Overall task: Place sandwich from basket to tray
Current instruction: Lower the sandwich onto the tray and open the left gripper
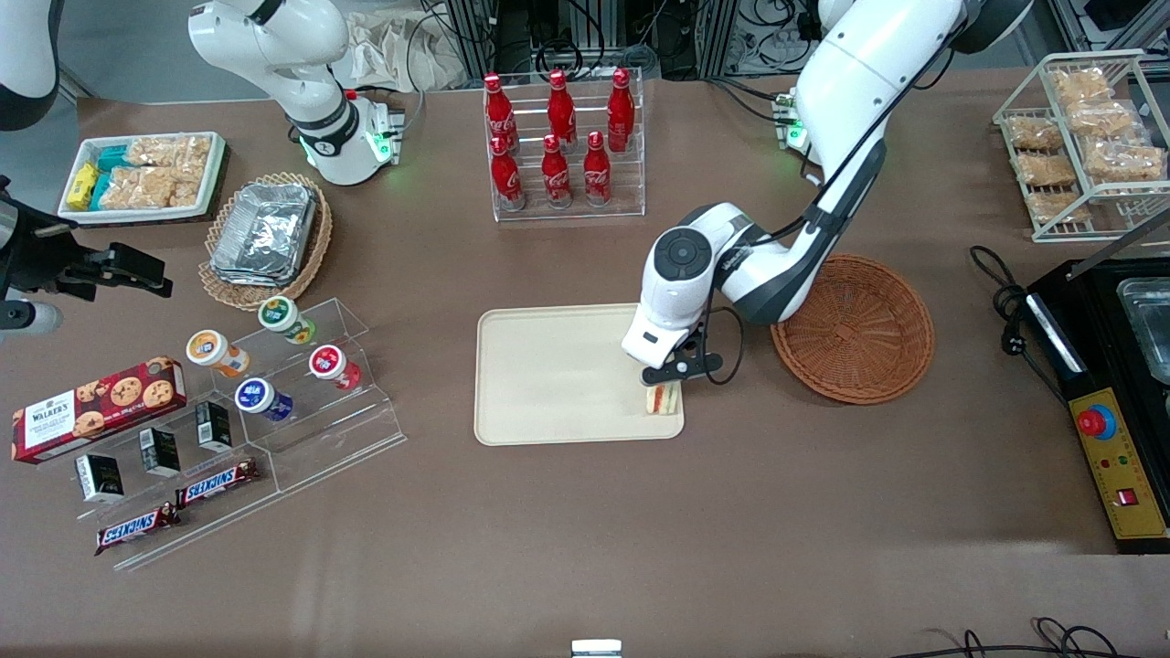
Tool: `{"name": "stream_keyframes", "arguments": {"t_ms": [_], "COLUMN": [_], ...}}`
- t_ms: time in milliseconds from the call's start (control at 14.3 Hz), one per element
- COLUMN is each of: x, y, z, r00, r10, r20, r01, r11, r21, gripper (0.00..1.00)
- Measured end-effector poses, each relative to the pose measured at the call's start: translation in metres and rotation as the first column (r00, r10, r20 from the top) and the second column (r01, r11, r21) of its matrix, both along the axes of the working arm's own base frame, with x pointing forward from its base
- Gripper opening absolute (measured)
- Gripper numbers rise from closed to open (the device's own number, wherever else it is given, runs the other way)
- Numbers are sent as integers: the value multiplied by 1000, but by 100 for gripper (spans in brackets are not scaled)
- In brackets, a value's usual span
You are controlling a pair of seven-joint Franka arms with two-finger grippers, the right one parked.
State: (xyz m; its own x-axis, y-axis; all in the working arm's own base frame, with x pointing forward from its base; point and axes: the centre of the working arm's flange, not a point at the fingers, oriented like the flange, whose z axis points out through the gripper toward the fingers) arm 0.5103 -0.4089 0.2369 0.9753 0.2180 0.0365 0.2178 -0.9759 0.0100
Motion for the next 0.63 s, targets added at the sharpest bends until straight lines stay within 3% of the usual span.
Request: {"name": "stream_keyframes", "arguments": {"t_ms": [490,630], "x": [3,5], "y": [-14,-14], "z": [-7,-10], "r00": [1000,1000], "r10": [25,15], "r20": [5,11], "r01": [-25,-15], "r11": [1000,1000], "r21": [-10,-2], "gripper": [22,35]}}
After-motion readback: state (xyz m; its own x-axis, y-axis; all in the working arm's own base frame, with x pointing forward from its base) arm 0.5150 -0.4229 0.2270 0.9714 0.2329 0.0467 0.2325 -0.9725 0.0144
